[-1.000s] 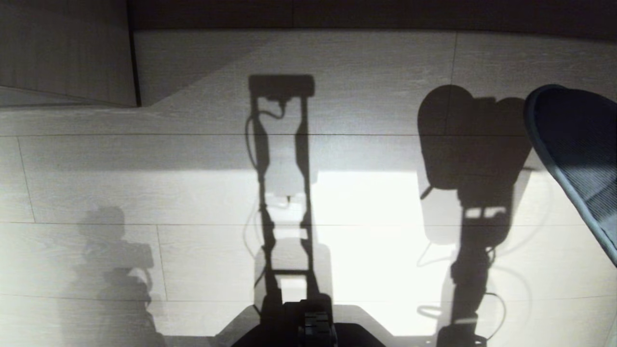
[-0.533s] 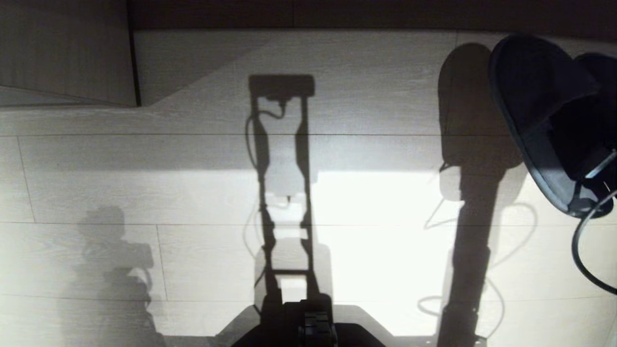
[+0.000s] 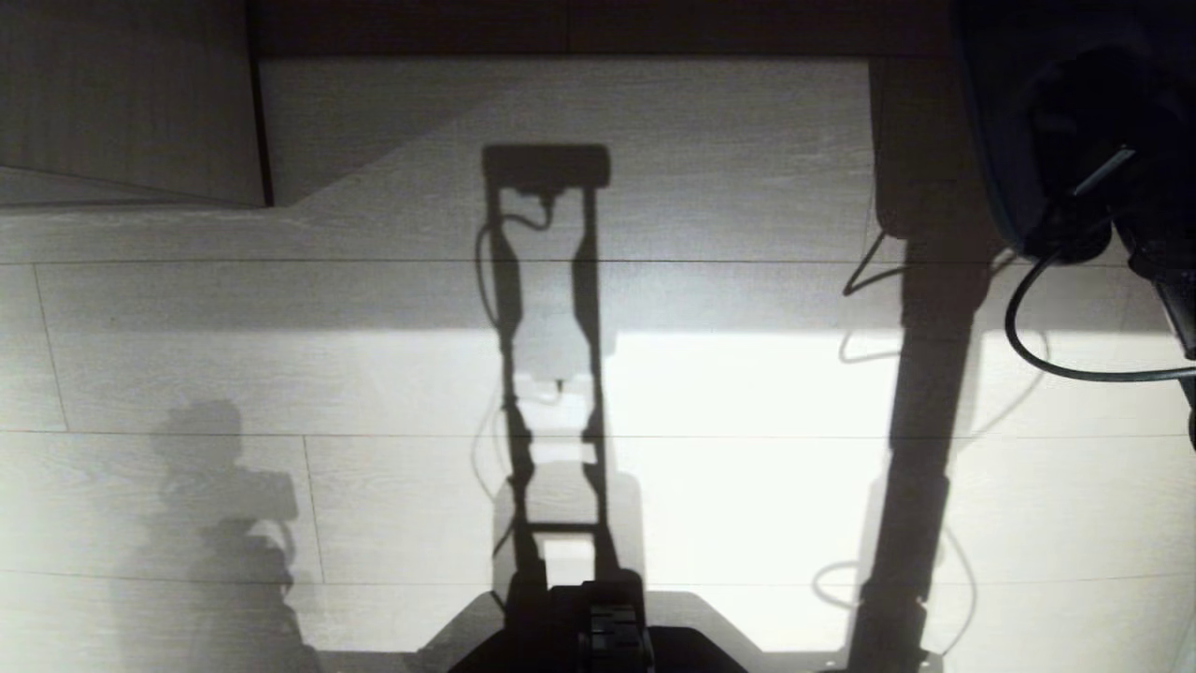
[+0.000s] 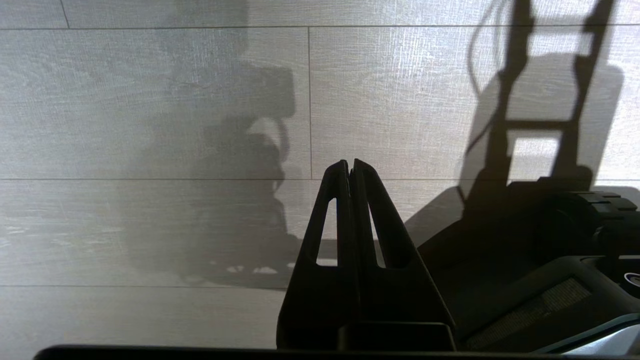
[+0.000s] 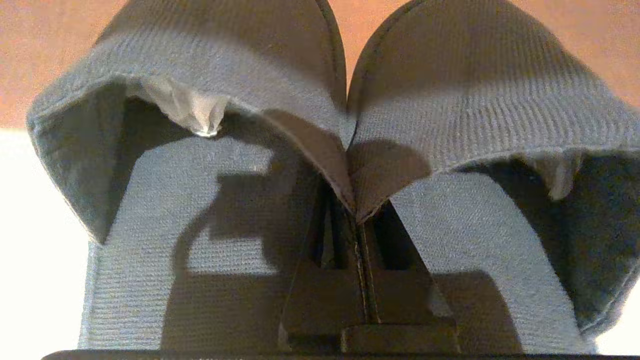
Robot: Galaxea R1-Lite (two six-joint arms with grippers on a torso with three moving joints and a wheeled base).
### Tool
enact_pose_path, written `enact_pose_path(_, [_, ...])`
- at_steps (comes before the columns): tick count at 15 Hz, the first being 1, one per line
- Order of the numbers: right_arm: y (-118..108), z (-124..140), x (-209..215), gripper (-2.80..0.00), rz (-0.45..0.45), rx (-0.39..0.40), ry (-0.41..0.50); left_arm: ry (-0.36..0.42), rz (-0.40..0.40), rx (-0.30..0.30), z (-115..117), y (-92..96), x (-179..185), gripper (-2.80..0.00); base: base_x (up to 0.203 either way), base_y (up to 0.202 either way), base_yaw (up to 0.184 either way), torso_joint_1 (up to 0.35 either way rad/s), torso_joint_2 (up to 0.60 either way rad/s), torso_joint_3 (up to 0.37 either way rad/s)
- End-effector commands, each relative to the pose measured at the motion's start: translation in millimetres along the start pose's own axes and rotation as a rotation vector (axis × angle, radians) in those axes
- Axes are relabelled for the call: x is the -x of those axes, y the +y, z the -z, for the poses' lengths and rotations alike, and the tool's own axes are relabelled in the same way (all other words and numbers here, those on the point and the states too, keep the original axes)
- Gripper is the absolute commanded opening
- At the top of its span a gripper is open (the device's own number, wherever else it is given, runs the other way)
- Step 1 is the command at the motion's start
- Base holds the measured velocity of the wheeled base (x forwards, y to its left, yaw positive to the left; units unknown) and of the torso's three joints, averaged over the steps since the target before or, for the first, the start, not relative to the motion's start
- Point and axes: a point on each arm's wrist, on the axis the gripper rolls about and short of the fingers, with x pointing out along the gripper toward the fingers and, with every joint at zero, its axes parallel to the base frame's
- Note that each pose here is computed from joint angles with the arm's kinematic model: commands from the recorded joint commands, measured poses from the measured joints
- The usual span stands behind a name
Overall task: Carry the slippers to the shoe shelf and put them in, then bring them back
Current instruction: Place the slippers on the floor
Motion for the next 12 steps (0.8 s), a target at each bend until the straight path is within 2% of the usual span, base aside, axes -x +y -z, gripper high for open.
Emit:
enact_pose_path(1, [2, 17, -25, -2.80, 0.002, 0.002, -0.048, -0.001, 0.000, 0.000, 0, 0.0, 0, -2.80, 0.000, 0.000, 0.000, 0.000, 0.00, 0.000])
enact_pose_path(8, [11, 47, -59, -2.80, -0.005, 0.036, -0.123, -0.001, 0.000, 0.000, 0, 0.0, 0, -2.80, 0.000, 0.000, 0.000, 0.000, 0.00, 0.000])
enact_pose_path(10, [11, 48, -60, -2.80, -0.005, 0.041, -0.126, -0.001, 0.000, 0.000, 0, 0.0, 0, -2.80, 0.000, 0.000, 0.000, 0.000, 0.00, 0.000])
enact_pose_path(12, [12, 63, -65, -2.80, -0.005, 0.053, -0.115, -0.001, 0.000, 0.000, 0, 0.0, 0, -2.80, 0.000, 0.000, 0.000, 0.000, 0.00, 0.000])
